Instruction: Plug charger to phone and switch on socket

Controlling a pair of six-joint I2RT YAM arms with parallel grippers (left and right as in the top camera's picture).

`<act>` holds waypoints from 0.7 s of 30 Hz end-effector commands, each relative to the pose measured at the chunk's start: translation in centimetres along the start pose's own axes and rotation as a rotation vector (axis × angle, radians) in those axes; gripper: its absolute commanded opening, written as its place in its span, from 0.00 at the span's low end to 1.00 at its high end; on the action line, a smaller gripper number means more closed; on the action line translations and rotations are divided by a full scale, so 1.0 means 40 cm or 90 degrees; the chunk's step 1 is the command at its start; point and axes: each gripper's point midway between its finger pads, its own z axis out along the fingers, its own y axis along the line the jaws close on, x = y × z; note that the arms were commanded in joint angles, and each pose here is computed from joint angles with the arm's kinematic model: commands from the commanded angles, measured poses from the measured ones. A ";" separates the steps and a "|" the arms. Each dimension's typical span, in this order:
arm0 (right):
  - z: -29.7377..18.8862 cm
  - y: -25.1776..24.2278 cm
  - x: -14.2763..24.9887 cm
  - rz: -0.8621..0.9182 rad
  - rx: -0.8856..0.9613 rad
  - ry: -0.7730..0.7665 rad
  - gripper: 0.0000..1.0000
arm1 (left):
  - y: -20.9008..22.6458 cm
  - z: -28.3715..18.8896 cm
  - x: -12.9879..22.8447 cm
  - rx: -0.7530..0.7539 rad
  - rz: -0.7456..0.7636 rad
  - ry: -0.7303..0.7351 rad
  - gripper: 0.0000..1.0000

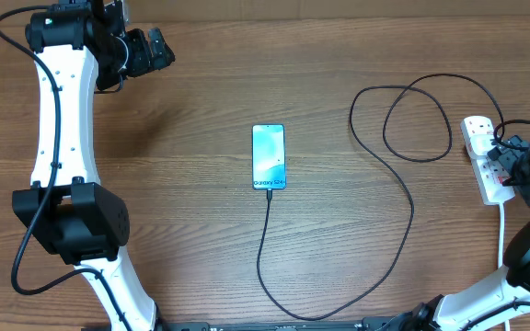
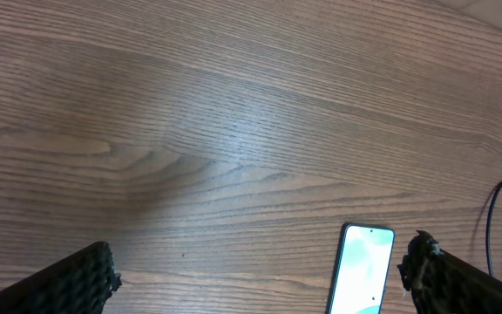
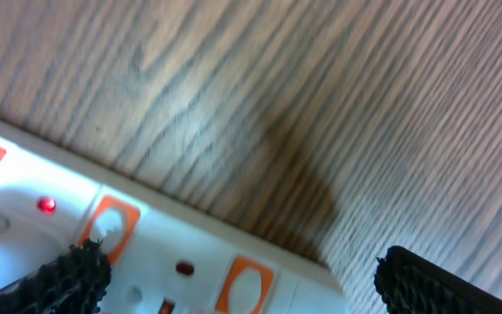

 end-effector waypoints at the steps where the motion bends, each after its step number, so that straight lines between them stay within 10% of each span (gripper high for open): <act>1: 0.002 -0.010 0.022 -0.001 0.014 0.023 1.00 | -0.012 -0.017 -0.007 0.009 0.000 -0.011 1.00; 21: -0.153 -0.027 0.015 0.121 -0.002 -0.011 0.91 | -0.013 -0.017 -0.007 0.009 0.001 -0.011 1.00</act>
